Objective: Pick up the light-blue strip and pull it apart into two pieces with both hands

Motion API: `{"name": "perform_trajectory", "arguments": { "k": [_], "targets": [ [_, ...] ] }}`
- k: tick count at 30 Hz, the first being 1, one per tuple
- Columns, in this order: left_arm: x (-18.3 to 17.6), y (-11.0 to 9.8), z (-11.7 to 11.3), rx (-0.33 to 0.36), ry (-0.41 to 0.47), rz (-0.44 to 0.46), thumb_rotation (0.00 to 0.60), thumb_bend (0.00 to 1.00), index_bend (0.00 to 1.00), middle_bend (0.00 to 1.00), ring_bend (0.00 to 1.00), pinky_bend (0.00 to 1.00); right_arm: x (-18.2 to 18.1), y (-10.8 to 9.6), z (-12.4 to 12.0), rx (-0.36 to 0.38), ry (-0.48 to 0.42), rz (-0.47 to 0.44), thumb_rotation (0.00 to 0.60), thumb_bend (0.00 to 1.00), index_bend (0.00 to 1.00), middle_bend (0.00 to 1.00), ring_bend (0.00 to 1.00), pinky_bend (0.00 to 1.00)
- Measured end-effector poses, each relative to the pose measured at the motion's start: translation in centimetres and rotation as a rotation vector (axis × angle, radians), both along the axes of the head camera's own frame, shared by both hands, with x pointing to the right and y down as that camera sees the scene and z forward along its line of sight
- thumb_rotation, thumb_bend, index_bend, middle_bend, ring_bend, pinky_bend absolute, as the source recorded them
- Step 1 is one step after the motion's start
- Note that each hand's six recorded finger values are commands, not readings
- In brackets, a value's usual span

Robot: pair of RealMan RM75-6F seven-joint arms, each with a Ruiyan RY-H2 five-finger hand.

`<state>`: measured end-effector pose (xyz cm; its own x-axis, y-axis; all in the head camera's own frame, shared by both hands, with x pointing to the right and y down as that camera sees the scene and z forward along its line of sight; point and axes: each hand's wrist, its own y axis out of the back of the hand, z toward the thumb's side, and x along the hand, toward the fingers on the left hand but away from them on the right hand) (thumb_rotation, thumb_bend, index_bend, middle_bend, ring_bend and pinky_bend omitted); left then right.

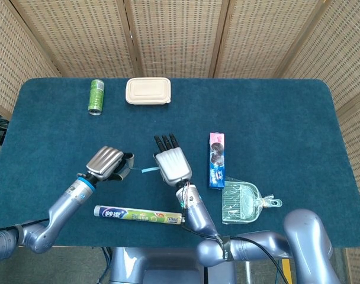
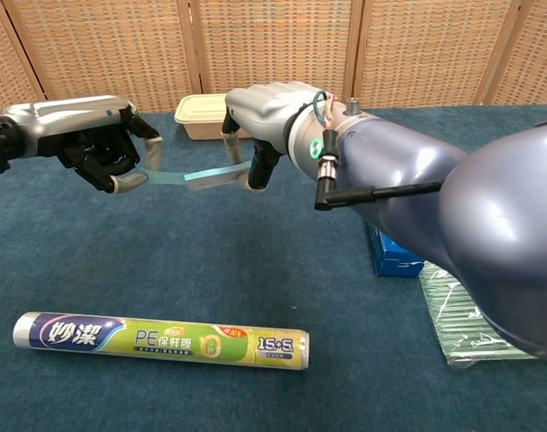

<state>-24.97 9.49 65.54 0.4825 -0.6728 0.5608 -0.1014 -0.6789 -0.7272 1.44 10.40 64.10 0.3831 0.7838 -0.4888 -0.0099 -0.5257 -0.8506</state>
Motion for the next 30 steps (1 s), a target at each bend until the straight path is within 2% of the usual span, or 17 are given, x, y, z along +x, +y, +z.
{"name": "perform_trajectory", "arguments": {
  "k": [10,15,16,18,20,21,22,24,25,26,28,30],
  "targets": [
    [-8.0,0.0,1.2,-0.016,-0.076,-0.12,0.6,0.54,0.79,0.87,0.9,0.91,1.0,0.5,2.9,-0.036,0.033,0.01,0.6,0.62,0.59,0.07,0.0,0.0],
    [-11.7,0.1,1.5,-0.002,-0.123,-0.162,0.6,0.5,0.78,0.84,0.88,0.91,0.9,1.0,3.9,-0.048,0.042,0.008,0.6,0.62,0.59,0.07,0.0,0.0],
    [-12.3,0.1,1.5,0.007,-0.132,-0.169,0.6,0.48,0.74,0.77,0.82,0.9,0.9,1.0,4.1,-0.049,0.044,0.008,0.6,0.62,0.59,0.07,0.0,0.0],
    [-13.3,0.1,1.5,0.018,-0.145,-0.179,0.6,0.41,0.61,0.56,0.64,0.86,0.9,1.1,4.5,-0.052,0.051,0.009,0.6,0.62,0.59,0.07,0.0,0.0],
    [-14.1,0.2,1.6,0.017,-0.153,-0.19,0.6,0.27,0.4,0.28,0.42,0.71,1.0,1.1,4.8,-0.052,0.058,0.01,0.6,0.61,0.59,0.07,0.0,0.0],
    [-14.4,0.3,1.6,0.013,-0.154,-0.194,0.6,0.23,0.33,0.2,0.36,0.65,1.0,1.2,5.0,-0.053,0.061,0.011,0.6,0.58,0.57,0.07,0.0,0.0],
    [-14.7,0.4,1.7,0.009,-0.155,-0.198,0.6,0.16,0.25,0.11,0.29,0.55,1.0,1.2,5.1,-0.053,0.061,0.011,0.6,0.5,0.49,0.06,0.0,0.0],
    [-15.1,0.5,1.7,0.005,-0.158,-0.203,0.6,0.08,0.14,0.03,0.17,0.43,1.1,1.2,5.3,-0.054,0.06,0.014,0.6,0.3,0.31,0.04,0.0,0.0],
    [-15.3,0.5,1.6,0.005,-0.157,-0.208,0.6,0.04,0.07,0.0,0.11,0.37,1.2,1.2,5.3,-0.056,0.058,0.015,0.6,0.18,0.17,0.02,0.0,0.0],
    [-15.5,0.5,1.6,0.004,-0.156,-0.213,0.6,0.02,0.02,0.0,0.05,0.32,1.2,1.2,5.3,-0.058,0.055,0.018,0.6,0.09,0.08,0.0,0.0,0.0],
    [-15.9,0.4,1.3,0.003,-0.155,-0.227,0.6,0.0,0.0,0.0,0.01,0.25,1.5,1.2,5.3,-0.064,0.049,0.024,0.6,0.03,0.01,0.0,0.0,0.0],
    [-16.2,0.3,1.0,0.005,-0.15,-0.241,0.6,0.0,0.0,0.0,0.0,0.2,1.7,1.2,5.0,-0.065,0.04,0.026,0.6,0.02,0.0,0.0,0.0,0.0]
  ]
}}
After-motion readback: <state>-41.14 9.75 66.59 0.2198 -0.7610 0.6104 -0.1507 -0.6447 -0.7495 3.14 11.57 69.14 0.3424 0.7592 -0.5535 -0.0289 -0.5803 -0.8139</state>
